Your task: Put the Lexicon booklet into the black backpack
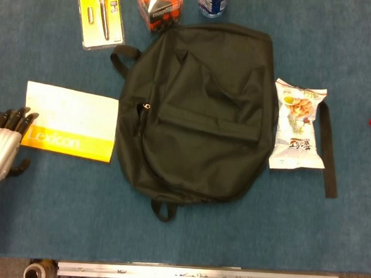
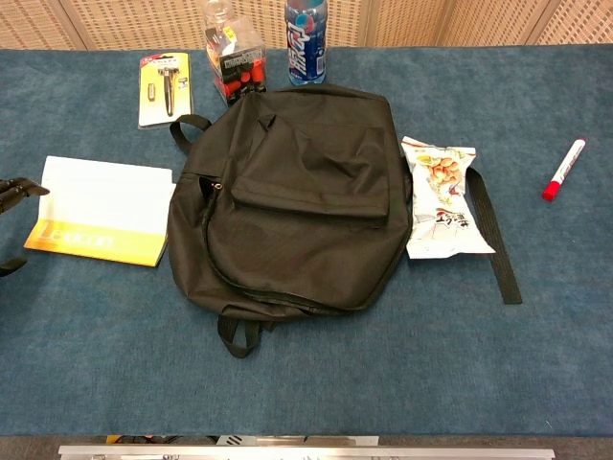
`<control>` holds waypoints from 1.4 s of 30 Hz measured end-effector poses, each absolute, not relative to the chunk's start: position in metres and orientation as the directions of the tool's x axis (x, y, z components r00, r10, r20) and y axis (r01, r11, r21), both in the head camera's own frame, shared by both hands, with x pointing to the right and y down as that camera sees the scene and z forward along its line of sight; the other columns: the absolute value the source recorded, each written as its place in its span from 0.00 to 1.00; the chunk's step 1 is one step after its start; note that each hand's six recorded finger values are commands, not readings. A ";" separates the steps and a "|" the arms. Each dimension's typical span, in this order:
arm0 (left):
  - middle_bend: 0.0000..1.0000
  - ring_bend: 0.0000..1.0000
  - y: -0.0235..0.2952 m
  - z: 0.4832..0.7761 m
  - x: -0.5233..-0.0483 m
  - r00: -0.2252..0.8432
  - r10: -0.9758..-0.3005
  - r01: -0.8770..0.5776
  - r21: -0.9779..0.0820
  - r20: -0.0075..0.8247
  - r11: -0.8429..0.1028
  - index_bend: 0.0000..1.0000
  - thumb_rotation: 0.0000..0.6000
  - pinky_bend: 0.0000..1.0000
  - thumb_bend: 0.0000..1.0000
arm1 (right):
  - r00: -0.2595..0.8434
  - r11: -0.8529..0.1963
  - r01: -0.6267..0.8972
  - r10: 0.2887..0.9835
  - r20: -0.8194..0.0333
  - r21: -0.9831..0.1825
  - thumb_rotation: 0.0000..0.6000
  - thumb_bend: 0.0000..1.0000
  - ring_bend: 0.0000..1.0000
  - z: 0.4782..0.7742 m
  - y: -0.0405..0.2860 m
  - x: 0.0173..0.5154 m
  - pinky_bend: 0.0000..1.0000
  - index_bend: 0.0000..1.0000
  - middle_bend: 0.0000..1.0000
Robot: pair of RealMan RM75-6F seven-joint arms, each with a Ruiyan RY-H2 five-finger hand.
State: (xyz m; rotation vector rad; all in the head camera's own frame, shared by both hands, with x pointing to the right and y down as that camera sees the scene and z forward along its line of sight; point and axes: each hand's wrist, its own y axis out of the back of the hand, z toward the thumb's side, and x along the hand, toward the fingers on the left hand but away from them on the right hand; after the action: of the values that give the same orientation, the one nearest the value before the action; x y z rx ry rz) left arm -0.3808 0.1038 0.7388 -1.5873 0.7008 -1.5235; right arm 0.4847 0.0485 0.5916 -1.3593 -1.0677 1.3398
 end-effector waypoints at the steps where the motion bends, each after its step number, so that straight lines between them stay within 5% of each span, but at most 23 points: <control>1: 0.12 0.14 0.103 0.743 -0.381 0.114 -0.831 0.144 -0.837 0.544 -0.528 0.11 1.00 0.16 0.27 | 0.031 -0.203 -0.021 0.979 -0.203 -0.979 1.00 0.09 0.28 0.592 0.049 0.485 0.38 0.27 0.37; 14: 0.12 0.14 0.092 0.770 -0.381 0.072 -0.809 0.151 -0.808 0.584 -0.570 0.11 1.00 0.16 0.27 | 0.020 -0.207 -0.022 0.978 -0.207 -0.978 1.00 0.09 0.28 0.593 0.052 0.489 0.38 0.27 0.37; 42: 0.14 0.14 0.079 0.778 -0.368 0.072 -0.822 0.122 -0.823 0.565 -0.555 0.11 1.00 0.16 0.27 | -0.008 -0.204 -0.022 0.979 -0.204 -0.979 1.00 0.09 0.28 0.589 0.058 0.499 0.38 0.27 0.37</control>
State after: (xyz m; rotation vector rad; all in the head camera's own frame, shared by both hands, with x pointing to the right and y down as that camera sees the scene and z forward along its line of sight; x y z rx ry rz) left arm -0.3677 0.0790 0.7779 -1.5981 0.7139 -1.5858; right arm 0.4993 0.0580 0.5895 -1.3389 -1.0924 1.3730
